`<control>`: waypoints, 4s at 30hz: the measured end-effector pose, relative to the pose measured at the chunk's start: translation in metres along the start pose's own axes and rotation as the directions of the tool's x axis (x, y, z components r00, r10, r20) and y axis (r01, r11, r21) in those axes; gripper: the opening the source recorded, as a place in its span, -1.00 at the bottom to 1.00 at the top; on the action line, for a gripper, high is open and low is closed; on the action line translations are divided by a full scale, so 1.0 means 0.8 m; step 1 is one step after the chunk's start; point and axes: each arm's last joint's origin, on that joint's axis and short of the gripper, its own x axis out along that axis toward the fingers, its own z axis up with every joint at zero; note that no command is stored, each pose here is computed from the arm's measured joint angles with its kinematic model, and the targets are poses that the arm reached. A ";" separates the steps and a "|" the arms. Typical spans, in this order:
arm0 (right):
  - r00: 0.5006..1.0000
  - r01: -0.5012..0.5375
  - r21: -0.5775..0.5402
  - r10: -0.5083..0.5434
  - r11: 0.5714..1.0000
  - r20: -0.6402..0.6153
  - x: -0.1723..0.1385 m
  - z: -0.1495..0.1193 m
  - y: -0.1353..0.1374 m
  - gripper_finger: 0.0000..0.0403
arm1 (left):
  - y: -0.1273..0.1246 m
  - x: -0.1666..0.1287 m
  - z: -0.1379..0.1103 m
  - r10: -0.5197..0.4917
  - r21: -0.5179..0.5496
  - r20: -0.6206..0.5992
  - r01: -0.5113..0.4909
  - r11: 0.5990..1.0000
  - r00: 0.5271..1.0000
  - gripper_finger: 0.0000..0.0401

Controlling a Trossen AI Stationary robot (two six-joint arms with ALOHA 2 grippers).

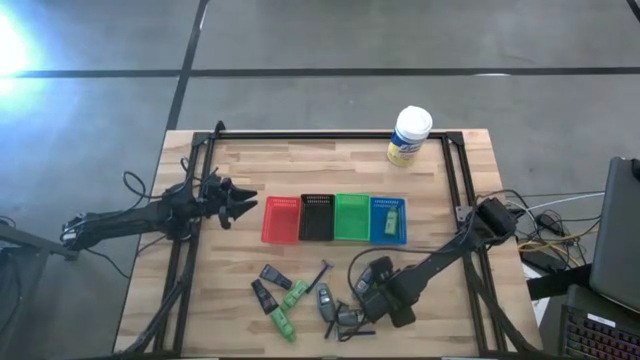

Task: Pick & Place Travel size toiletries
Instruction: Put the gray deodorant into the green basket

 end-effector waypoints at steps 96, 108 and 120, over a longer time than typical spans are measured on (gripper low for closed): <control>0.988 0.098 -0.450 -0.034 0.888 0.148 -0.002 0.016 -0.072 0.17 | 0.002 0.000 -0.003 0.020 -0.001 -0.023 -0.020 1.000 1.000 0.14; 0.974 -0.037 0.338 -0.041 0.941 0.222 -0.100 0.012 -0.107 -0.03 | 0.002 0.000 -0.003 0.019 0.000 -0.023 -0.019 1.000 1.000 0.14; 0.871 -0.403 0.899 -0.375 -0.174 0.318 -0.108 -0.024 -0.204 0.04 | 0.002 0.000 -0.003 0.019 0.000 -0.024 -0.019 1.000 1.000 0.14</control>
